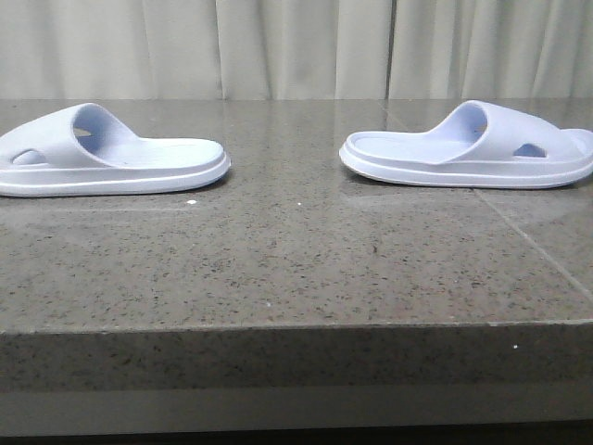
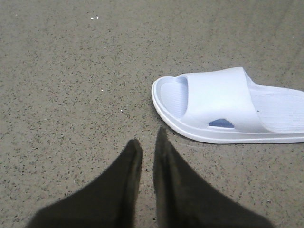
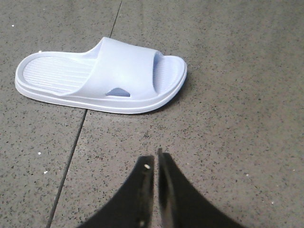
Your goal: Insert blue slippers together front up
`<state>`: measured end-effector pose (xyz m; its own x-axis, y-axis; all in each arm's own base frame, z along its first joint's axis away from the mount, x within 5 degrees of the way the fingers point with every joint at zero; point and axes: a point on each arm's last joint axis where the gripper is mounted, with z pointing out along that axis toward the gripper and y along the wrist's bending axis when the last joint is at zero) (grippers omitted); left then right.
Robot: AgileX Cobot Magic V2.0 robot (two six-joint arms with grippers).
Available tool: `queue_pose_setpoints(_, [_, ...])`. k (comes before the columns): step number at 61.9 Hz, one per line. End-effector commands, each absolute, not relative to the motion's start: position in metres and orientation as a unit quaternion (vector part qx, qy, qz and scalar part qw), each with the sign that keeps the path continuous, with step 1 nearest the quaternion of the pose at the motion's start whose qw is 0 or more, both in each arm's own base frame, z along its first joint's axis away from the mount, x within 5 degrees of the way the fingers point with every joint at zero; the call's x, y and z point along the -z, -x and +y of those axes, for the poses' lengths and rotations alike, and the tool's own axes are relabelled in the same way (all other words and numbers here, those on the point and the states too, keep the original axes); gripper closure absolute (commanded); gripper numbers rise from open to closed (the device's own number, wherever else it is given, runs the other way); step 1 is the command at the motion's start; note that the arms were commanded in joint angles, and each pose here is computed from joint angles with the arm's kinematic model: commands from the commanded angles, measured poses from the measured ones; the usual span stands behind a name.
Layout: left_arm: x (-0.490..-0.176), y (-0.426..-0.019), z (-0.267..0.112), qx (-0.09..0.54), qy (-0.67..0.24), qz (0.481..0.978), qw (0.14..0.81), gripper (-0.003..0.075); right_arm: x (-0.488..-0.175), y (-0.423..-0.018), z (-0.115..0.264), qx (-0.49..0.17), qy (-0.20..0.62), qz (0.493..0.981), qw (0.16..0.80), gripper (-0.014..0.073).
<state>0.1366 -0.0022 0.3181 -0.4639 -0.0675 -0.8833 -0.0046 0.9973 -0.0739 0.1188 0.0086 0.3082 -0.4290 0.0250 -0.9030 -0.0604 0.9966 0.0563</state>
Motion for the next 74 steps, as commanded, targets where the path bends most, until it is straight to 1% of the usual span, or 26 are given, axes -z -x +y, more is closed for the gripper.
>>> queue_pose_setpoints(1, [-0.333,-0.143,-0.001,0.03,0.023,0.831,0.555,0.0399,-0.324,-0.123,0.007,-0.034,0.011,0.819,0.573,0.0361])
queue_pose_setpoints(2, [-0.333,-0.143,-0.001,0.03,0.024,0.83,0.556,0.0362,-0.324,-0.123,0.007,-0.034,0.011,0.819,0.573,0.0312])
queue_pose_setpoints(4, [-0.333,-0.144,-0.001,0.03,0.024,0.829,0.559,0.0259,-0.324,-0.123,0.007,-0.034,0.011,0.819,0.573,0.0237])
queue_pose_setpoints(7, [-0.333,-0.145,-0.001,0.03,0.024,0.827,0.56,0.0169,-0.324,-0.123,0.007,-0.034,0.011,0.819,0.573,0.0151])
queue_pose_setpoints(9, [-0.333,-0.146,-0.001,0.03,0.024,0.828,0.559,0.0133,-0.324,-0.123,0.007,-0.034,0.011,0.819,0.573,0.0117])
queue_pose_setpoints(11, [-0.332,-0.146,-0.001,0.03,0.024,0.829,0.558,0.012,-0.324,-0.123,0.007,-0.034,0.011,0.819,0.573,0.009])
queue_pose_setpoints(18, [-0.331,-0.152,-0.001,0.03,0.024,0.838,0.544,0.0122,-0.324,-0.123,0.007,-0.034,0.011,0.818,0.573,0.0088])
queue_pose_setpoints(23, [-0.332,-0.16,-0.002,0.03,0.023,0.856,0.516,0.0121,-0.324,-0.123,0.007,-0.034,0.011,0.818,0.574,0.0088])
queue_pose_setpoints(29, [-0.336,-0.174,-0.002,0.028,0.02,0.878,0.477,0.0122,-0.325,-0.123,0.007,-0.034,0.011,0.817,0.575,0.0088])
queue_pose_setpoints(34, [-0.336,-0.192,0.001,0.022,0.024,0.901,0.432,0.0122,-0.325,-0.123,0.007,-0.034,0.011,0.817,0.576,0.0088])
queue_pose_setpoints(42, [-0.336,-0.22,0.014,0.025,0.04,0.917,0.396,0.0122,-0.325,-0.123,0.007,-0.033,0.01,0.815,0.578,0.0088])
queue_pose_setpoints(45, [-0.335,-0.229,0.019,0.045,0.042,0.92,0.387,0.0122,-0.325,-0.123,0.007,-0.033,0.01,0.815,0.578,0.0088])
queue_pose_setpoints(56, [-0.329,-0.26,0.038,0.165,0.051,0.91,0.377,0.0123,-0.326,-0.123,0.007,-0.033,0.01,0.813,0.581,0.0088])
queue_pose_setpoints(60, [-0.323,-0.271,0.043,0.195,0.05,0.907,0.369,0.0138,-0.326,-0.123,0.007,-0.033,0.01,0.812,0.583,0.0088])
queue_pose_setpoints(66, [-0.316,-0.285,0.046,0.227,0.056,0.902,0.363,0.019,-0.326,-0.124,0.007,-0.033,0.01,0.811,0.583,0.0088])
queue_pose_setpoints(74, [-0.305,-0.305,0.049,0.249,0.063,0.9,0.353,0.0288,-0.326,-0.124,0.007,-0.033,0.01,0.811,0.583,0.0088])
